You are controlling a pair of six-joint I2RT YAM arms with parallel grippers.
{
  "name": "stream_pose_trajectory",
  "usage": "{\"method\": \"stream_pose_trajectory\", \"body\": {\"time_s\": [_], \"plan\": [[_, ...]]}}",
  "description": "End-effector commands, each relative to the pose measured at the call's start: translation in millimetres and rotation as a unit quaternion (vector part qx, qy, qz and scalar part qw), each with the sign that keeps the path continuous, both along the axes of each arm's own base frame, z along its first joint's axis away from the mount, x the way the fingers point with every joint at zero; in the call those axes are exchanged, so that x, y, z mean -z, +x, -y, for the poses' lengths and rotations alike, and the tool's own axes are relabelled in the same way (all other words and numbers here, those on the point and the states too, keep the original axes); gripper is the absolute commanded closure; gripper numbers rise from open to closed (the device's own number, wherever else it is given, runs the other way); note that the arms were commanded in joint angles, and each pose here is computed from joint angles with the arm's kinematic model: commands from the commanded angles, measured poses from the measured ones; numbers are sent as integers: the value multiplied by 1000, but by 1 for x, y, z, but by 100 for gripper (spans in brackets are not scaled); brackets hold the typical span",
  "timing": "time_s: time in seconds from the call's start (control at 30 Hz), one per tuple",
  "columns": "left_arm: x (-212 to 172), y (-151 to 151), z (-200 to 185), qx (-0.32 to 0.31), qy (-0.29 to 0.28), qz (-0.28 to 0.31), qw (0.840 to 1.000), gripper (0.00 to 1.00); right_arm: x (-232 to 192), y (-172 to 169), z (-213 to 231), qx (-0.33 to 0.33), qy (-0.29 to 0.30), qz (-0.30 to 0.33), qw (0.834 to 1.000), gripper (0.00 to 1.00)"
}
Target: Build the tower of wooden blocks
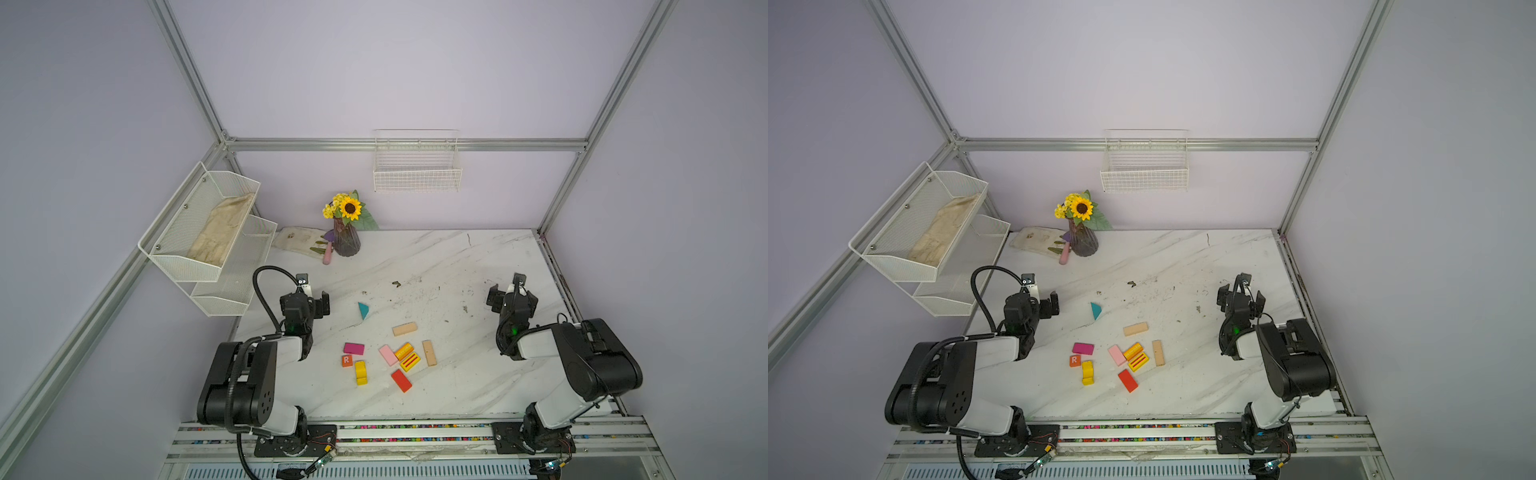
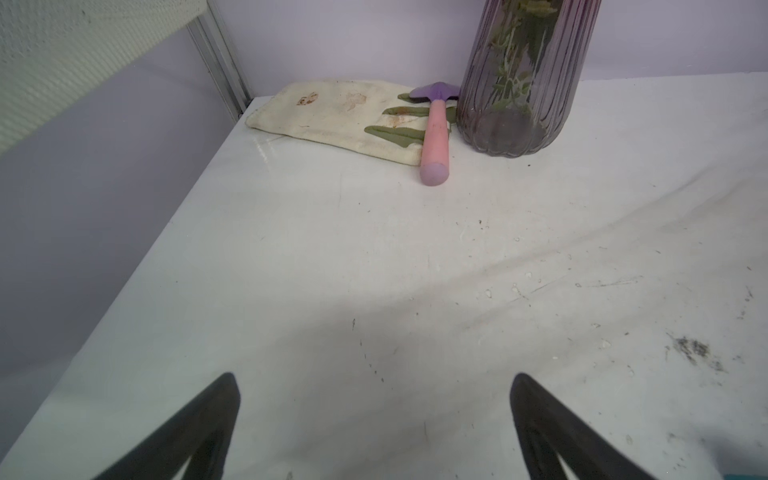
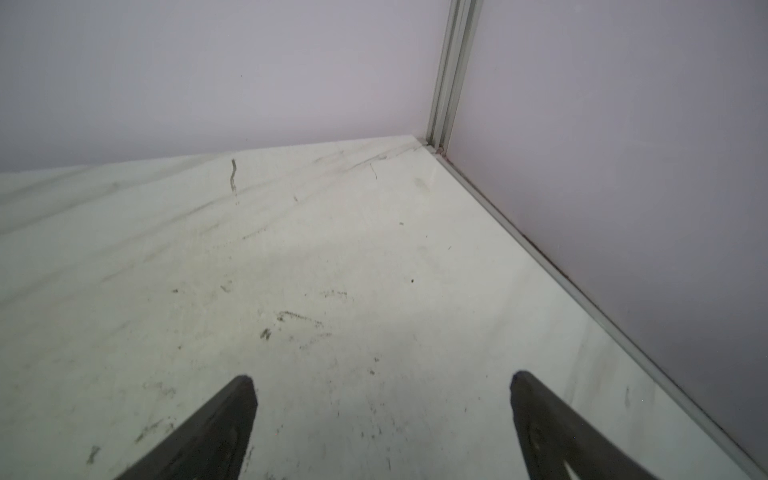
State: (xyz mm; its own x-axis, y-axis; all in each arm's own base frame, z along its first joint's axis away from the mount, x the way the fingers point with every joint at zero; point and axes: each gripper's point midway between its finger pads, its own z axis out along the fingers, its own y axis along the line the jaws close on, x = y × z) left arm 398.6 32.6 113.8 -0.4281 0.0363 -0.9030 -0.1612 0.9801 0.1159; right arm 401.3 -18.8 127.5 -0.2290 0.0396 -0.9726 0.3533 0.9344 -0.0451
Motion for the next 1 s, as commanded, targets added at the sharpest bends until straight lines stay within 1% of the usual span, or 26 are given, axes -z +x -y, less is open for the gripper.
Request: {"method": "stream_pose_trajectory", "body": {"time_s": [0.0,0.07,0.1,0.13,0.17,0.2,0.23,0.27,0.3,0.33,0.37,0.4,0.47,0.5,0.53,0.6,0.63,0.67,0.7,0.73,0.77,0.8,0.83,0.9,0.97], "plan": [[-80,8,3,-10,1,24,1000,0,-28,-1,0,13,21,-26,999,3],[-100,-3,4,-20,7,56,998,0,-45,-2,-6,3,57,-24,998,3],[-112,-11,5,-25,0,74,997,0,-51,-5,-9,5,86,-41,995,3],[-121,-18,7,-25,-15,89,996,0,-59,-10,-9,14,115,-57,992,3],[-133,-26,9,-27,-45,113,992,0,-69,-16,-9,22,131,-62,989,3],[-146,-35,11,-31,-84,131,987,0,-78,-17,-13,16,161,-44,986,3],[-154,-43,11,-44,-131,143,980,0,-87,-19,-16,10,189,-29,982,3],[-161,-53,12,-60,-184,151,969,0,-98,-22,-23,-5,215,-24,976,3],[-163,-63,11,-78,-233,154,957,0,-114,-22,-40,-56,234,-21,970,3],[-162,-71,9,-94,-267,156,946,0,-132,-22,-56,-110,238,-13,965,3],[-157,-82,4,-116,-285,156,939,0,-148,-25,-77,-166,250,-10,954,3],[-148,-94,-4,-150,-305,159,927,0,-159,-29,-88,-192,262,-9,946,3],[-129,-115,-20,-209,-342,155,903,0,-153,-38,-92,-189,272,-31,943,3],[-128,-120,-21,-207,-355,156,898,0,-145,-41,-94,-193,270,-40,943,3],[-132,-121,-17,-187,-361,160,900,0,-137,-44,-97,-200,264,-46,942,3],[-147,-124,-9,-141,-342,172,913,0,-108,-50,-91,-168,280,-65,943,3],[-150,-126,-9,-134,-324,175,920,0,-98,-51,-96,-180,280,-71,940,3],[-145,-130,-15,-149,-313,180,921,0,-85,-50,-103,-195,267,-73,941,3],[-136,-136,-27,-191,-319,189,909,0,-75,-48,-106,-184,270,-79,942,3],[-129,-142,-36,-222,-328,195,897,0,-69,-46,-111,-184,275,-101,938,3],[-126,-143,-37,-226,-331,198,894,0,-70,-40,-121,-207,264,-122,934,6],[-126,-138,-32,-208,-332,199,899,0,-69,-38,-134,-220,251,-135,933,9],[-128,-132,-25,-181,-333,195,904,0,-63,-38,-141,-218,238,-146,935,10],[-133,-121,-8,-134,-333,172,917,0,-54,-39,-168,-252,219,-159,929,12],[-128,-116,-5,-131,-328,144,924,0,-46,-38,-186,-271,198,-178,925,16]]}}
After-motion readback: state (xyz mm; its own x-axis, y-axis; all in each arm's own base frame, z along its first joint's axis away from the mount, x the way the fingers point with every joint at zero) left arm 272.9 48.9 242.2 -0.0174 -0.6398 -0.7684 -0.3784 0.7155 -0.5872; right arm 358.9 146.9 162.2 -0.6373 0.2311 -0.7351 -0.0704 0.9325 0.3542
